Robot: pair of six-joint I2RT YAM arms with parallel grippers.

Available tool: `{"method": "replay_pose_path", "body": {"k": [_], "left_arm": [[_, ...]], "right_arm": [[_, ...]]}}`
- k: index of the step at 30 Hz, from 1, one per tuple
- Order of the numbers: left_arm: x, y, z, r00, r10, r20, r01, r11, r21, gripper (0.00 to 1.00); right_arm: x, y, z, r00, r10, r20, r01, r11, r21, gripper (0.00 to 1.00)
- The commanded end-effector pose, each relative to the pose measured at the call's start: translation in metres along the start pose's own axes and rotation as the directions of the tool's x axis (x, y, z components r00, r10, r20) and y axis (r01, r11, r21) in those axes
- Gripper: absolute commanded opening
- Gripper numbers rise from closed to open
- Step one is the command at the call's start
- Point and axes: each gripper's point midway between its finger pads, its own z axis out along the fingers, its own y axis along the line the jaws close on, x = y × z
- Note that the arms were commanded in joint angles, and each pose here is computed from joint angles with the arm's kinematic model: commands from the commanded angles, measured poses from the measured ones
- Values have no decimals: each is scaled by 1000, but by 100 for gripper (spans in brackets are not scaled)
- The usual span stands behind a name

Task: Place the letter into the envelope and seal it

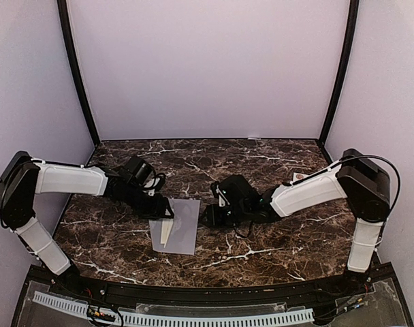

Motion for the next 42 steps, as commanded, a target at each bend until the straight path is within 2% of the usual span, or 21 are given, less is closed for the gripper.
{"method": "replay_pose_path", "body": {"k": [1, 8, 26, 30, 32, 42], "left_arm": [[1, 3, -9, 1000, 19, -1, -19, 999, -33, 60], [3, 8, 4, 1000, 11, -10, -11, 999, -35, 48], [13, 29, 21, 999, 13, -41, -17, 995, -99, 42], [16, 27, 27, 998, 9, -54, -13, 997, -78, 34], [17, 27, 29, 998, 7, -58, -11, 997, -70, 26], [21, 24, 33, 998, -3, -70, 0, 999, -41, 12]], "right_arm": [[0, 15, -2, 1000, -8, 5, 8, 999, -51, 42], [12, 19, 11, 999, -13, -41, 10, 998, -69, 39], [21, 17, 36, 996, -18, -90, 13, 998, -63, 32], [20, 18, 39, 996, -21, -91, 15, 998, -63, 27], [21, 17, 41, 995, -19, -95, 14, 998, -62, 26], [24, 14, 46, 994, -14, -108, 9, 999, -52, 23]]}}
